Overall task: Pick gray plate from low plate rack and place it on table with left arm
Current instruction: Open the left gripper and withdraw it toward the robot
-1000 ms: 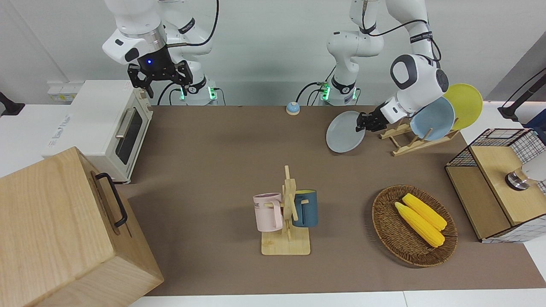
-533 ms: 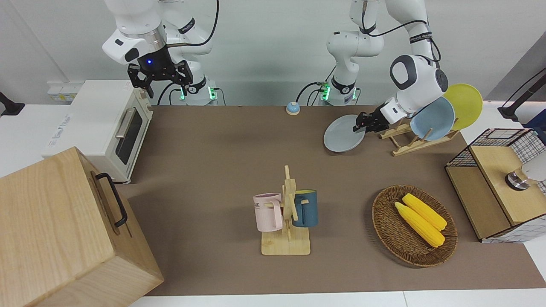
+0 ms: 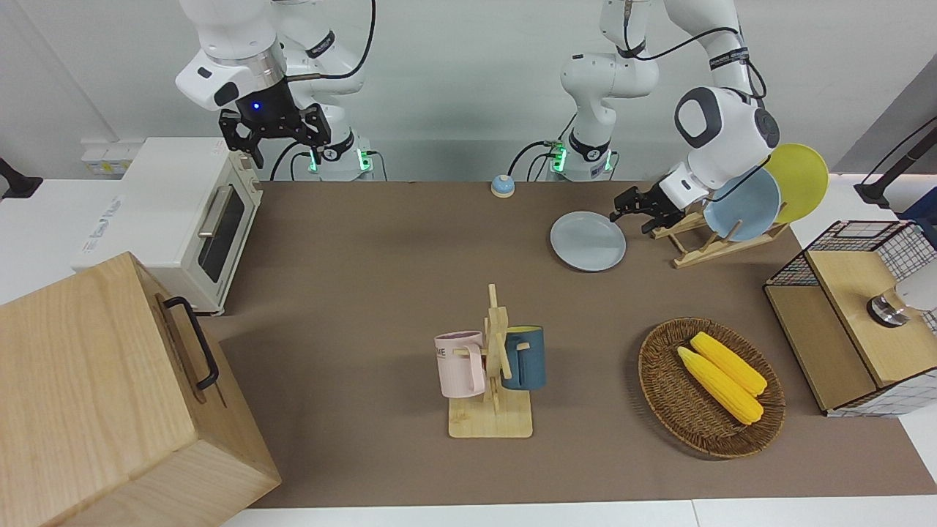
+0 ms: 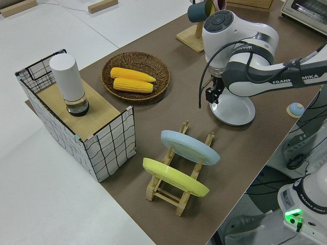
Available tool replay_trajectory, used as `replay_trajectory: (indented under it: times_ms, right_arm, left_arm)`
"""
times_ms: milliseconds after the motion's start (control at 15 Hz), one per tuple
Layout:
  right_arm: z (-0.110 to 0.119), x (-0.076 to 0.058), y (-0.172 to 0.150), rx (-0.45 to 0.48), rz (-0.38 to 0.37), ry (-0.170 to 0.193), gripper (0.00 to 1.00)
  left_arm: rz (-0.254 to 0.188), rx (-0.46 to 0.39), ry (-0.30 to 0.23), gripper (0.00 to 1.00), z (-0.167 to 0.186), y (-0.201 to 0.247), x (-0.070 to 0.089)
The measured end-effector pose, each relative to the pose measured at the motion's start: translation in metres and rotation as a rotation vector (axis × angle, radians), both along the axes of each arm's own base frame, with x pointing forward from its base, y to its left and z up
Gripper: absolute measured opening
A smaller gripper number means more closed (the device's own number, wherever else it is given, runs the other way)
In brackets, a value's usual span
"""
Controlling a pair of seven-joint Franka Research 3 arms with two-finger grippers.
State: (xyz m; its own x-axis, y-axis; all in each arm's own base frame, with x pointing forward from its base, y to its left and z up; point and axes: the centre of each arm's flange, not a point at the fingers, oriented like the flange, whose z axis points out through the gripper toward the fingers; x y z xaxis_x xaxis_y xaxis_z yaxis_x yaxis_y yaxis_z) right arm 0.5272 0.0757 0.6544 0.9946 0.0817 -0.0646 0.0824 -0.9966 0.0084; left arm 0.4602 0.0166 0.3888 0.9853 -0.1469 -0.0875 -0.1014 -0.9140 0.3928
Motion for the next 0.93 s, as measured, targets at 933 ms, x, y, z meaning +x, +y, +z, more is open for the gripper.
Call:
replay_trajectory:
  times_ms: [933]
  right_arm:
    - [0.0,0.0,0.0,0.0,0.0,0.0,0.99]
  left_arm:
    - [0.101,0.188,-0.076,1.0,0.165,-0.001,0.04]
